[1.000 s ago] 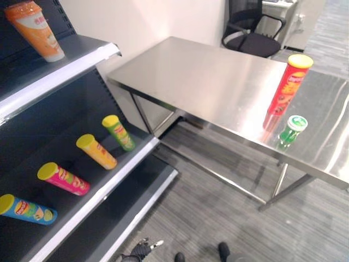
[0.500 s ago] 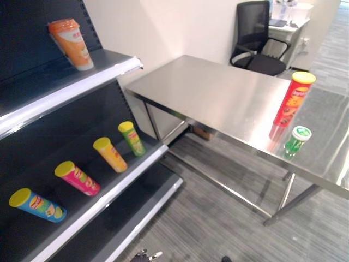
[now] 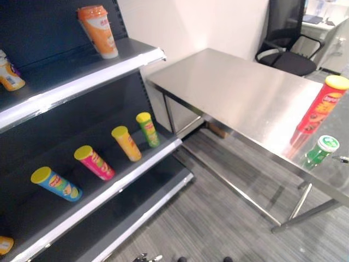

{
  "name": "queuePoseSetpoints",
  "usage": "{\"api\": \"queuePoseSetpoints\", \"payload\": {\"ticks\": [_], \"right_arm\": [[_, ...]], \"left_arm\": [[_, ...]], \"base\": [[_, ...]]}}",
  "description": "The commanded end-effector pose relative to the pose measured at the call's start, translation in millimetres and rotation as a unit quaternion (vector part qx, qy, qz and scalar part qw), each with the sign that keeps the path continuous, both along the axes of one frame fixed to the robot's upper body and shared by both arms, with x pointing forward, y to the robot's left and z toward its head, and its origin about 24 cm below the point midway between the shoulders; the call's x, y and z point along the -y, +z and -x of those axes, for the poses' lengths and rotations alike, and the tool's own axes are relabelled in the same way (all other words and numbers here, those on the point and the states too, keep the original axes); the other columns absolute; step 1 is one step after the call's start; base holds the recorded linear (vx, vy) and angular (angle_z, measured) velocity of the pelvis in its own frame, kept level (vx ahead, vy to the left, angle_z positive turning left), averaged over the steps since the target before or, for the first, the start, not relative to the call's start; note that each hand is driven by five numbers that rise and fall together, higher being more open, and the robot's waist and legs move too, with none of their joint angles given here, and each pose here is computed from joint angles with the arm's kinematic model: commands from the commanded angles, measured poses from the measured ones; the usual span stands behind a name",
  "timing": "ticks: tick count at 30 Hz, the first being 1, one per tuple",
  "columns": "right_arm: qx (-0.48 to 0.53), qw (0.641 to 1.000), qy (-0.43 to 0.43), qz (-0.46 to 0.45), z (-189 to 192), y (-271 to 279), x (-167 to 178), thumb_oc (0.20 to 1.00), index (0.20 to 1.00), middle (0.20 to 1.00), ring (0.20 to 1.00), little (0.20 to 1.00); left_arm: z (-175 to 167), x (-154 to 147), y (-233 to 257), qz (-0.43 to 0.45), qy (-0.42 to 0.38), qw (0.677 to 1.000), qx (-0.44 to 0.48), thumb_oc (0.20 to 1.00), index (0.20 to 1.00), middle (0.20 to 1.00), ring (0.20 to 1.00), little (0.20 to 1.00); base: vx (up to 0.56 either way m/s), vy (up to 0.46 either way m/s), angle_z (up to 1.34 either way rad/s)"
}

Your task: Put the goods on the table back onto the shelves and tidy them up.

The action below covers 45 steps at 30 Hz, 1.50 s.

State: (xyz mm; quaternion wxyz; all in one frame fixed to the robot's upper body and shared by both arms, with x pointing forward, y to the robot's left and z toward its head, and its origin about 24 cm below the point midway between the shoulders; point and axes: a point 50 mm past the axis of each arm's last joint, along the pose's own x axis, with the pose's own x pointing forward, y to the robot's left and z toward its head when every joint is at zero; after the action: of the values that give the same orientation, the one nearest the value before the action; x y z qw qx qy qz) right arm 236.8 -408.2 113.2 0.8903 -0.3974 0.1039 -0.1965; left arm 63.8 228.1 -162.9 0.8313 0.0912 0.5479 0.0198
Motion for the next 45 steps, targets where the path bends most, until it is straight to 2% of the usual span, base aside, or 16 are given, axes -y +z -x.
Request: {"api": "queuePoseSetpoints", "payload": {"ticks": [1, 26, 27, 28, 29, 45], "right_arm": [[0.047, 0.998, 0.025, 0.018, -12, 24, -6, 1.000, 1.000, 1.000, 1.000, 1.000], [0.031, 0.997, 0.026, 0.065, -34, 12, -24, 1.000, 1.000, 1.000, 1.000, 1.000], [0.032, 0.997, 0.025, 0.066, -35, 12, -24, 0.853, 0.853, 0.853, 0.853, 0.853], [0.030, 0.997, 0.025, 0.067, -35, 12, -24, 0.410, 0.410, 0.410, 0.410, 0.410], [0.029, 0.997, 0.026, 0.067, -36, 12, -24, 0.200, 0.200, 0.200, 0.200, 0.200], [0.059, 0.994, 0.046, 0.079, -26, 26, -28, 0.200, 0.200, 0.200, 0.200, 0.200]], "left_arm": [[-29, -25, 11, -0.027, 0.008, 0.999, 0.036, 1.000, 1.000, 1.000, 1.000, 1.000], [-30, -18, 10, -0.030, 0.009, 0.999, 0.039, 1.000, 1.000, 1.000, 1.000, 1.000], [-30, -18, 10, -0.030, 0.009, 0.999, 0.039, 1.000, 1.000, 1.000, 1.000, 1.000], [-30, -18, 9, -0.030, 0.009, 0.999, 0.038, 1.000, 1.000, 1.000, 1.000, 1.000], [-30, -17, 9, -0.030, 0.008, 0.999, 0.038, 1.000, 1.000, 1.000, 1.000, 1.000], [-35, -22, 12, -0.034, 0.012, 0.998, 0.047, 1.000, 1.000, 1.000, 1.000, 1.000]], "base": [[0.00, -0.027, 0.16], [0.00, -0.003, 0.03], [0.00, -0.005, 0.03], [0.00, 0.000, 0.00], [0.00, 0.000, 0.00], [0.00, -0.012, 0.00]]}}
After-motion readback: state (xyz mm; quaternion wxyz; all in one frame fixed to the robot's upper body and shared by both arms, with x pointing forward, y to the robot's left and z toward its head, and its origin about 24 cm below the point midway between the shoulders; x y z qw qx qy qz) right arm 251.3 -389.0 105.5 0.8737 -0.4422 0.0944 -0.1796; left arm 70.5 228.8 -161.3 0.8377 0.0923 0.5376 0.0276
